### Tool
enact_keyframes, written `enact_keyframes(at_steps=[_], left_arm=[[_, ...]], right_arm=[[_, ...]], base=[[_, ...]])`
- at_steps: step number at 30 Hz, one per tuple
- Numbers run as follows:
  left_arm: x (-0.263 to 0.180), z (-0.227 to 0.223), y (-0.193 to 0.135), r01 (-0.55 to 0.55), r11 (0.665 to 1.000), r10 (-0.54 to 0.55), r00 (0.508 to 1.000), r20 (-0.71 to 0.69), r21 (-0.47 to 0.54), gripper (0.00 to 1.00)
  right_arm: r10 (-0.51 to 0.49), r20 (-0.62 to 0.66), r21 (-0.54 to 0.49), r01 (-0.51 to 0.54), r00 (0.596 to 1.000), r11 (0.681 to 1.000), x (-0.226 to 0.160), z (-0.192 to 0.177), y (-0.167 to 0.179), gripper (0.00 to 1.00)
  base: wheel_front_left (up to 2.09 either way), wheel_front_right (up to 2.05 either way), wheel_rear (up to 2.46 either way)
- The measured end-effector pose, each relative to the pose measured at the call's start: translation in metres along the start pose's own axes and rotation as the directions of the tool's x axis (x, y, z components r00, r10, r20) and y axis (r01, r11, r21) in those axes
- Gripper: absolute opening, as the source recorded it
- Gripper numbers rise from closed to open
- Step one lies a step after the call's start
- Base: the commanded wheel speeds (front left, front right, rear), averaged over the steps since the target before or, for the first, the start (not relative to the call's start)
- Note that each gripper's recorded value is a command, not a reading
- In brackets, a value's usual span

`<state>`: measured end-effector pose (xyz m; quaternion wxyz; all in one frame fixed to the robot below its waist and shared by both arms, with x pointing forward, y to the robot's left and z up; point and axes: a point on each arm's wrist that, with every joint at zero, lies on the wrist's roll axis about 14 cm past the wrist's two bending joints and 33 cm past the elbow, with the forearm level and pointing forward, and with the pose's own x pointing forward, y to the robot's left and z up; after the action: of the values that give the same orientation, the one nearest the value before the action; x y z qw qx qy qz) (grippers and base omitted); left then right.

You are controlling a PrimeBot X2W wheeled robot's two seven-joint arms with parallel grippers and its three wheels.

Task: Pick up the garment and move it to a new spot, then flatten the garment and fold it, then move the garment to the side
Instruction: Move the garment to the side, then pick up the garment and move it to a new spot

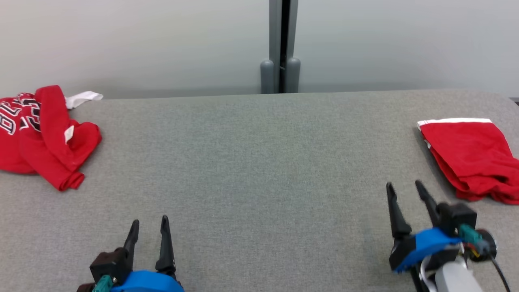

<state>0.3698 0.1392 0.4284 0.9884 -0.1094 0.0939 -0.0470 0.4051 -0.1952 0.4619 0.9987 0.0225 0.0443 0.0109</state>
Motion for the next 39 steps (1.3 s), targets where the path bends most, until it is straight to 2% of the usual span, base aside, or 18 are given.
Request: enact_keyframes(at_steps=[5, 14, 39], left_arm=[[-0.013, -0.004, 0.001, -0.01, 1.0, 0.01, 1.0, -0.004, -0.008, 1.0], [-0.019, 0.002, -0.004, 0.0, 1.0, 0.001, 1.0, 0.019, -0.009, 1.0], [-0.031, 0.01, 0.001, -0.02, 1.0, 0.021, 0.998, 0.054, -0.013, 1.0]], right_arm=[[0.038, 0.016, 0.027, -0.038, 0.999, 0.999, -0.025, -0.003, 0.016, 1.0], [0.077, 0.048, 0.054, -0.079, 0.996, 0.995, -0.045, 0.002, 0.031, 1.0], [0.1, 0.043, 0.057, -0.103, 0.994, 0.993, -0.047, 0.003, 0.039, 1.0]], base=[[0.0, 0.0, 0.0], [0.0, 0.0, 0.0], [0.0, 0.0, 0.0]])
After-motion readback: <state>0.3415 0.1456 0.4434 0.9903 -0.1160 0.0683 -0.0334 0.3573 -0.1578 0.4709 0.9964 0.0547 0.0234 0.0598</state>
